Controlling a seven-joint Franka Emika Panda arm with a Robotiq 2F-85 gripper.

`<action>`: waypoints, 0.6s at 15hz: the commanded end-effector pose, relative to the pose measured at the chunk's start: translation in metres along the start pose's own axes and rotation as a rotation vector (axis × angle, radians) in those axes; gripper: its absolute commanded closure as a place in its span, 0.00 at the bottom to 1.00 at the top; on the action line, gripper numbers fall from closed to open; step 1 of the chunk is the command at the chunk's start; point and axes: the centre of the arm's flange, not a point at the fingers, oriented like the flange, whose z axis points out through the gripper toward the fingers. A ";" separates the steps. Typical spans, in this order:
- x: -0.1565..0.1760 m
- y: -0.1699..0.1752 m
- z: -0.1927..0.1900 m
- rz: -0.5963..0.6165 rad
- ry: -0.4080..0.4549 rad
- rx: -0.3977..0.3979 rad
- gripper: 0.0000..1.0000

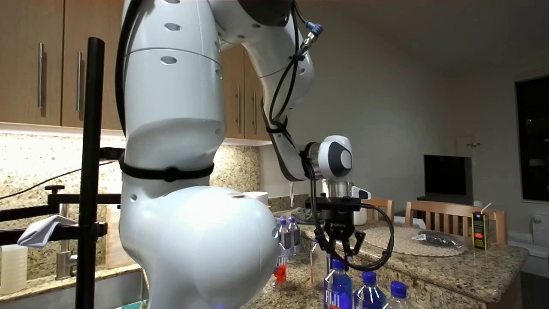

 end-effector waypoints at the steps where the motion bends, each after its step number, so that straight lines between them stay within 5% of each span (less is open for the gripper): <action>1: 0.009 0.011 -0.008 -0.015 0.038 -0.002 0.85; 9: 0.019 0.023 -0.007 0.004 0.033 0.001 0.85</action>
